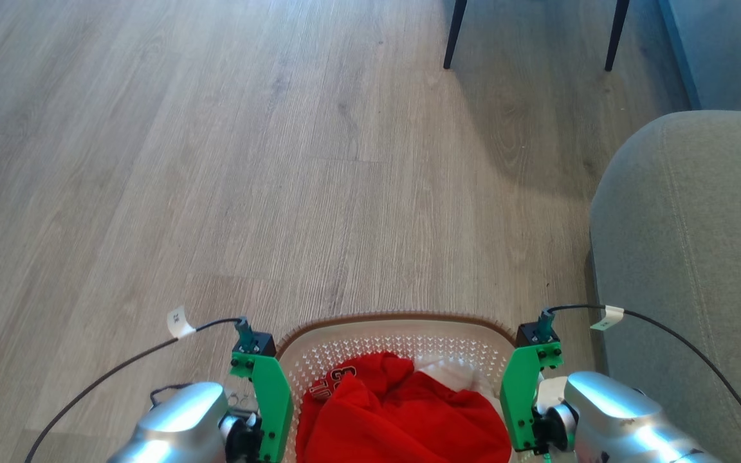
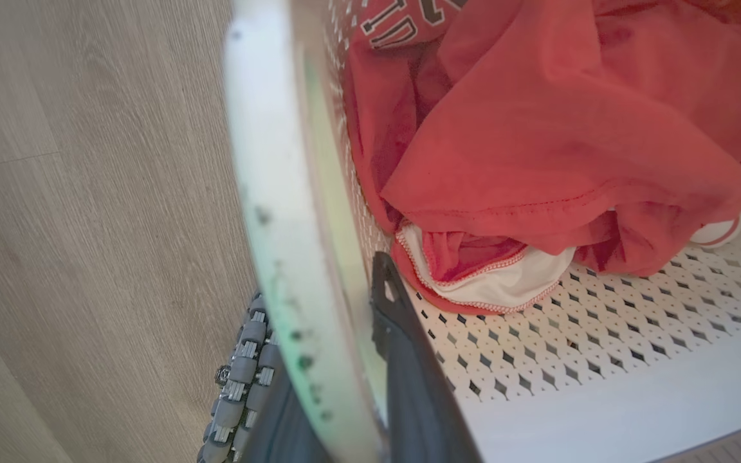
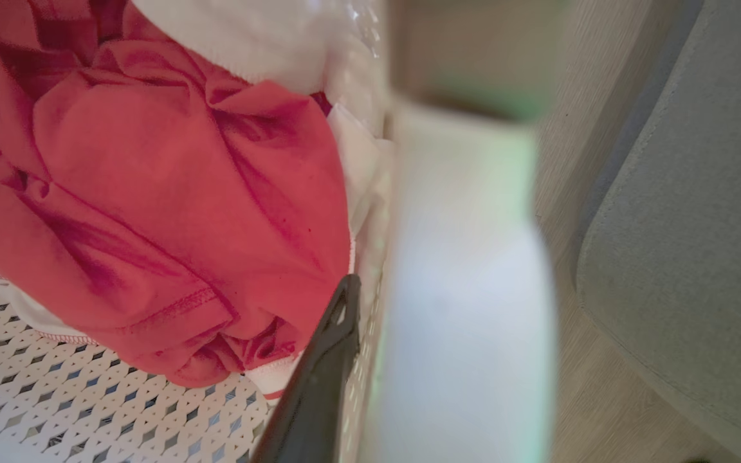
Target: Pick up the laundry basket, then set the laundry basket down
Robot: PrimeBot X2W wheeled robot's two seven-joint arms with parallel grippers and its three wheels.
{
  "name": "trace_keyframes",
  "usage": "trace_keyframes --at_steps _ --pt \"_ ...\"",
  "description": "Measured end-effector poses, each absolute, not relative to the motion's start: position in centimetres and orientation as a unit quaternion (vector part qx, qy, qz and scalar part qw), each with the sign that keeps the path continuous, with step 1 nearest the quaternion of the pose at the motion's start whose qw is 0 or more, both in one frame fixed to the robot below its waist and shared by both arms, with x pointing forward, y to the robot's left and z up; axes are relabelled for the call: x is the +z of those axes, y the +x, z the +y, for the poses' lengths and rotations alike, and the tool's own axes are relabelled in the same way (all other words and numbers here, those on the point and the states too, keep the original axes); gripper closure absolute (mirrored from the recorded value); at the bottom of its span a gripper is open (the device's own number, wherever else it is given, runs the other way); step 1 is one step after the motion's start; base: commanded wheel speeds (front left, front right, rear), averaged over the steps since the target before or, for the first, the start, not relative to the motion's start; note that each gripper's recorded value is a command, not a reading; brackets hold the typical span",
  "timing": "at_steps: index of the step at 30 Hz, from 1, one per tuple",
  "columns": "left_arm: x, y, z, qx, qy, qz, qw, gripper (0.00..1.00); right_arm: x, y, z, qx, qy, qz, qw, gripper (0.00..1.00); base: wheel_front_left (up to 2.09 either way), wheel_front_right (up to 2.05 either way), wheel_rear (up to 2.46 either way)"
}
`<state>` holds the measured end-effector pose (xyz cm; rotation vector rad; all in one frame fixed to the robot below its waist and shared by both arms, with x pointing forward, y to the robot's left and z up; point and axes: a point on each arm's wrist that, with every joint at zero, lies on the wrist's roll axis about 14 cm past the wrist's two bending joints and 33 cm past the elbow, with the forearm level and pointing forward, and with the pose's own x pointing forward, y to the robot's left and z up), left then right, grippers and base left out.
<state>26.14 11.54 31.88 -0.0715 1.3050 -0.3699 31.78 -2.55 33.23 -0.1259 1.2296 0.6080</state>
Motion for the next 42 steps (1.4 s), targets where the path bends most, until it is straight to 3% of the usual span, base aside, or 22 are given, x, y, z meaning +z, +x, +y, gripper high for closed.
trace_keyframes --at_steps 42 --pt "31.86 26.12 11.34 -0.174 -0.032 0.606 0.775 1.0 33.53 32.41 -2.64 0.278 -0.06 0.561 0.777 1.0 0.0 0.0 0.0"
